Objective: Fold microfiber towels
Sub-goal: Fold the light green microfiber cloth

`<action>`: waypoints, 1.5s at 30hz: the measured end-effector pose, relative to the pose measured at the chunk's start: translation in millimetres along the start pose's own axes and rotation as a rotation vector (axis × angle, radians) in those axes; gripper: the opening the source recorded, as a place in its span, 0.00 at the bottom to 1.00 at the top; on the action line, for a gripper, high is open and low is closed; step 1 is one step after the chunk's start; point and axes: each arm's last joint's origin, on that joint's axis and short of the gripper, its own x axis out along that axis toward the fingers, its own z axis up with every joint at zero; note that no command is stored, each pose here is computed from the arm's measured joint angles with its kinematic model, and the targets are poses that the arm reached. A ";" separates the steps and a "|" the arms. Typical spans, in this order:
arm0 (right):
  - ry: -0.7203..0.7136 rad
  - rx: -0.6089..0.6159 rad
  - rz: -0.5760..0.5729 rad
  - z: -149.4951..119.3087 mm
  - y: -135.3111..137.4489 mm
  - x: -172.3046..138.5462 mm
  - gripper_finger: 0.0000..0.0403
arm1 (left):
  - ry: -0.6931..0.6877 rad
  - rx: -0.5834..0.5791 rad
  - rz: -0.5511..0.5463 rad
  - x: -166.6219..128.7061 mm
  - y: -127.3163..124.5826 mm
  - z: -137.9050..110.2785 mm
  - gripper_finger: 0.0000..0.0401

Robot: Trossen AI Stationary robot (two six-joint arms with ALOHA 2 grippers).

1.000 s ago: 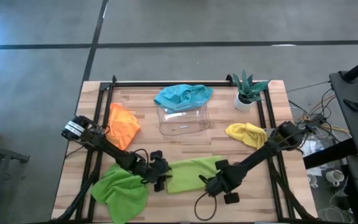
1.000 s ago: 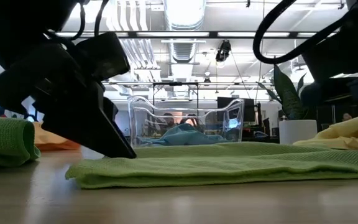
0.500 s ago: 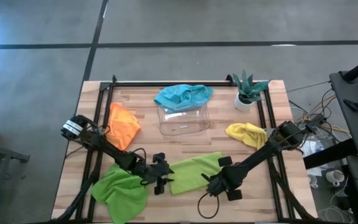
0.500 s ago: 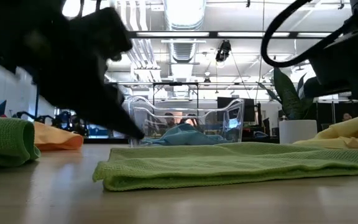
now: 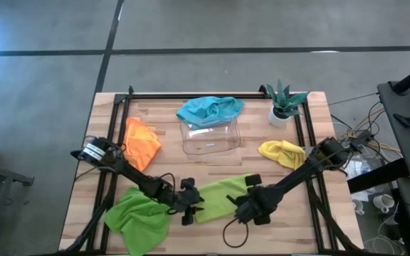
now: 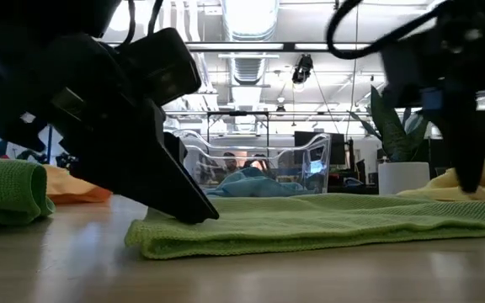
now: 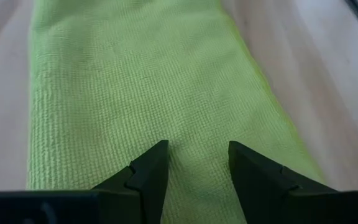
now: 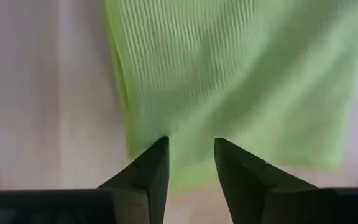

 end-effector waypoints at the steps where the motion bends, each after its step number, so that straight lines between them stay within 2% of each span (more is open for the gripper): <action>1: -0.020 -0.002 0.019 0.4 1.2 4.1 0.30 | 0.006 0.001 -0.010 -0.6 -0.1 -0.7 0.38; 5: 0.006 -0.005 0.061 -9.4 0.9 18.0 0.29 | 0.043 0.009 -0.055 -6.0 -0.6 -0.8 0.38; 9: 0.091 0.001 0.033 -21.9 -4.0 21.4 0.28 | 0.078 0.032 -0.054 -10.6 0.1 -1.1 0.38; 16: 0.085 -0.028 0.044 -20.6 -5.9 9.0 0.31 | 0.077 0.032 -0.054 -11.0 0.5 -1.6 0.38; 19: 0.024 -0.015 0.059 -12.3 -7.1 -5.3 0.34 | 0.072 0.030 -0.057 -11.2 -0.8 1.1 0.38; 24: -0.107 0.020 -0.027 0.8 -16.7 -12.2 0.37 | -0.039 0.034 -0.104 -11.0 -9.2 18.8 0.38; 27: -0.121 0.013 -0.024 2.8 -23.3 1.3 0.36 | -0.111 0.047 -0.055 -8.4 -9.2 22.6 0.38; 30: -0.073 -0.004 -0.041 -3.5 -31.3 18.2 0.36 | -0.084 0.055 -0.022 -0.3 -6.0 13.3 0.38; 33: -0.054 0.004 -0.073 -8.1 -43.0 24.4 0.35 | -0.026 0.063 -0.045 10.2 -6.4 -1.2 0.38; 38: -0.039 0.015 -0.194 -9.0 -65.2 29.9 0.36 | -0.061 0.018 -0.086 30.4 -17.3 -0.3 0.38; 41: -0.035 0.020 -0.208 -4.2 -72.7 26.1 0.36 | -0.078 0.031 -0.098 37.2 -24.7 8.7 0.38; 45: -0.107 0.065 -0.192 6.1 -74.7 -2.8 0.35 | -0.089 0.041 -0.061 31.0 -27.5 23.9 0.38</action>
